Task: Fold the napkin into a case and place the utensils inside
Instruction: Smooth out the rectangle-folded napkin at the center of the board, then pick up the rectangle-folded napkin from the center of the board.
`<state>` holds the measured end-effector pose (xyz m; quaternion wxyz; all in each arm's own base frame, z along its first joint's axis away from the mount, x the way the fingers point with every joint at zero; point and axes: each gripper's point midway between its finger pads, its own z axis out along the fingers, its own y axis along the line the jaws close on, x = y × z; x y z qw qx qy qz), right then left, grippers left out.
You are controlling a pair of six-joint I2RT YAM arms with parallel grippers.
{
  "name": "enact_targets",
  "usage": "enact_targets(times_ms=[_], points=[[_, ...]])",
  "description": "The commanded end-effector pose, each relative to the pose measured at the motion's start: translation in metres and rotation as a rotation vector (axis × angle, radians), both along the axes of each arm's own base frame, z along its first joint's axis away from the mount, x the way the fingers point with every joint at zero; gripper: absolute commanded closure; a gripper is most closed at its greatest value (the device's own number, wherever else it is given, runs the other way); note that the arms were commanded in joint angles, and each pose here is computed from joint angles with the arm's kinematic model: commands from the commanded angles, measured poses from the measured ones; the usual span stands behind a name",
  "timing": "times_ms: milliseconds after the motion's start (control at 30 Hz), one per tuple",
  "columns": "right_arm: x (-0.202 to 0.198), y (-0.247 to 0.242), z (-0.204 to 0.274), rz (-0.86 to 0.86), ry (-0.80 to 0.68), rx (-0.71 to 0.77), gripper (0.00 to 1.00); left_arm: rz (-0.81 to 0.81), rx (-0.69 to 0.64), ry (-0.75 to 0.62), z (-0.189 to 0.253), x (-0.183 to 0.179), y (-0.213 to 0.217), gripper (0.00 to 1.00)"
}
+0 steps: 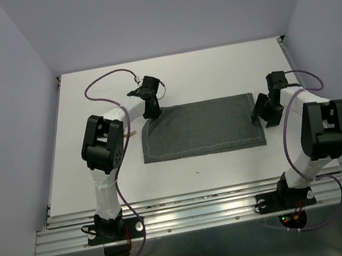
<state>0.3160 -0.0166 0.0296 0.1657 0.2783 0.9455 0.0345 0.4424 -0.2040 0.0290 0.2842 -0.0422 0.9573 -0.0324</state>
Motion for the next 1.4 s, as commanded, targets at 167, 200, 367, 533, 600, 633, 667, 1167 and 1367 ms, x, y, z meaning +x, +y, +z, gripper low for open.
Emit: enact_targets(times_ms=[167,200,367,533,600,633,667,1167,1367], points=[[0.022,0.003,-0.005,0.051,-0.044,0.019,0.39,0.107,0.067,-0.066,0.051,0.007,0.046,0.65],[0.025,0.000,-0.004,0.046,-0.046,0.007,0.39,0.110,0.073,-0.065,0.052,0.008,0.049,0.65],[0.032,-0.007,-0.005,0.037,-0.044,-0.027,0.43,0.127,0.095,-0.068,0.054,0.010,0.062,0.65],[0.047,-0.010,0.000,0.046,-0.049,-0.099,0.44,0.135,0.107,-0.059,0.052,0.008,0.066,0.65],[0.048,-0.008,-0.005,0.056,-0.037,-0.104,0.45,0.144,0.112,-0.054,0.049,0.006,0.070,0.65],[0.048,-0.006,-0.006,0.064,-0.032,-0.111,0.47,0.147,0.115,-0.048,0.047,0.004,0.072,0.65],[0.048,-0.003,-0.008,0.072,-0.027,-0.115,0.52,0.151,0.117,-0.044,0.046,0.002,0.074,0.65],[0.050,-0.007,0.044,0.025,-0.172,-0.155,0.99,0.141,0.086,0.030,0.033,-0.062,0.090,0.65],[0.048,0.009,0.077,0.061,-0.238,-0.137,0.99,0.142,0.072,0.037,0.036,-0.091,0.098,0.65]])
